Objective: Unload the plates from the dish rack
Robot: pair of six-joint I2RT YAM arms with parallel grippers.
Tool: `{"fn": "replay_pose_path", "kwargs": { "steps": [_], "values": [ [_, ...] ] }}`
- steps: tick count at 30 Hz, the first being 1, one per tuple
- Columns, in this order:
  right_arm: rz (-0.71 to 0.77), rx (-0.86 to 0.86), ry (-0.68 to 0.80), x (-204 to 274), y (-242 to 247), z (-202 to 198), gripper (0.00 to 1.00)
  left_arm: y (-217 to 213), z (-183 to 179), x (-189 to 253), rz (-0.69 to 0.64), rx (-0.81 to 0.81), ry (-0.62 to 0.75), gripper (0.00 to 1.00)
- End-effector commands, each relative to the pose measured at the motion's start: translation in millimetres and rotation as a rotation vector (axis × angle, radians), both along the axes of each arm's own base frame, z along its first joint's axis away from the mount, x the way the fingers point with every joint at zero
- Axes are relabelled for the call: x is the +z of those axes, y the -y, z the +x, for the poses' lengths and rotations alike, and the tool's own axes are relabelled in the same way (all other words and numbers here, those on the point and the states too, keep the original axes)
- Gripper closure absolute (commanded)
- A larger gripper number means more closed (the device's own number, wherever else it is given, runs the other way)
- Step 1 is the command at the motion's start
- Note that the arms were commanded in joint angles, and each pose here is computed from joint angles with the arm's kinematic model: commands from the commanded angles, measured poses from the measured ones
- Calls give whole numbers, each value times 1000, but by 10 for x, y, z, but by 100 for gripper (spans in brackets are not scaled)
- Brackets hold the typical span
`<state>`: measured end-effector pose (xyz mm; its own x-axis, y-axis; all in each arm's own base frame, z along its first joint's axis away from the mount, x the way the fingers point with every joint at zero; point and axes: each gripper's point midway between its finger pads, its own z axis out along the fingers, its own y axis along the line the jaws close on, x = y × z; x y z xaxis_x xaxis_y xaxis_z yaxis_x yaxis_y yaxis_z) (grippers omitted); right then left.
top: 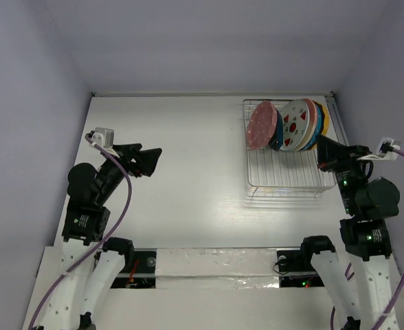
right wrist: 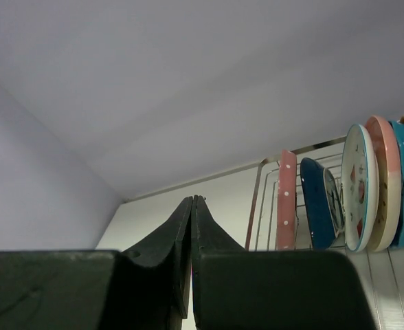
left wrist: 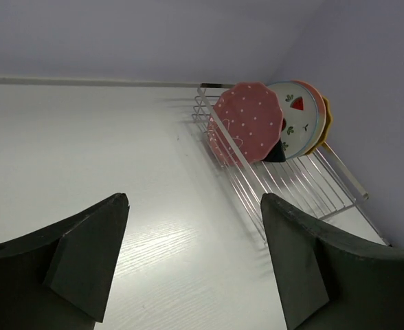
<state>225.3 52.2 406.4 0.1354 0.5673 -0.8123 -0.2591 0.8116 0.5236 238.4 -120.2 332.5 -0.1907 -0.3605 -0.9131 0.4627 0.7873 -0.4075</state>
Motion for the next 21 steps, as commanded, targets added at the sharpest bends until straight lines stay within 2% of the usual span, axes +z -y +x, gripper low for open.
{"fn": "replay_pose_path", "kwargs": {
  "steps": [1, 3, 6, 7, 9, 10, 12, 13, 17, 18, 19, 21],
  "values": [
    [-30, 14, 13, 136, -24, -20, 96, 24, -50, 222, 4, -21, 69, 24],
    [-57, 26, 3, 123, -50, 7, 97, 21, -43, 188, 16, -21, 61, 24],
    [-104, 59, -7, 97, -116, 81, 99, 15, -68, 152, 20, -21, 62, 32],
    [-115, 52, -7, 128, -105, 90, 100, 12, -74, 153, 18, -19, 67, 42],
    [-133, 39, -36, 93, -86, 190, 100, 7, -85, 104, 20, -18, 65, 52],
    [-136, 45, -41, 95, -98, 216, 100, 2, -91, 94, 21, -16, 67, 67],
    [-145, 74, -72, 27, -154, 350, 100, -18, -95, 37, 22, -4, 56, 83],
    [-146, 84, -91, -12, -175, 412, 100, -31, -98, 23, 23, 3, 51, 99],
    [-190, 83, -230, -332, -353, 776, 100, -71, -100, -123, 29, 27, 8, 100],
    [-221, 62, -238, -305, -390, 837, 100, -67, -106, -155, 29, 24, 0, 100],
    [-248, -40, -326, -516, -313, 1031, 100, -63, -109, -184, 32, 21, -4, 100],
    [-303, -64, -381, -627, -431, 1137, 99, -72, -105, -271, 27, 28, -17, 100]
  ]
}}
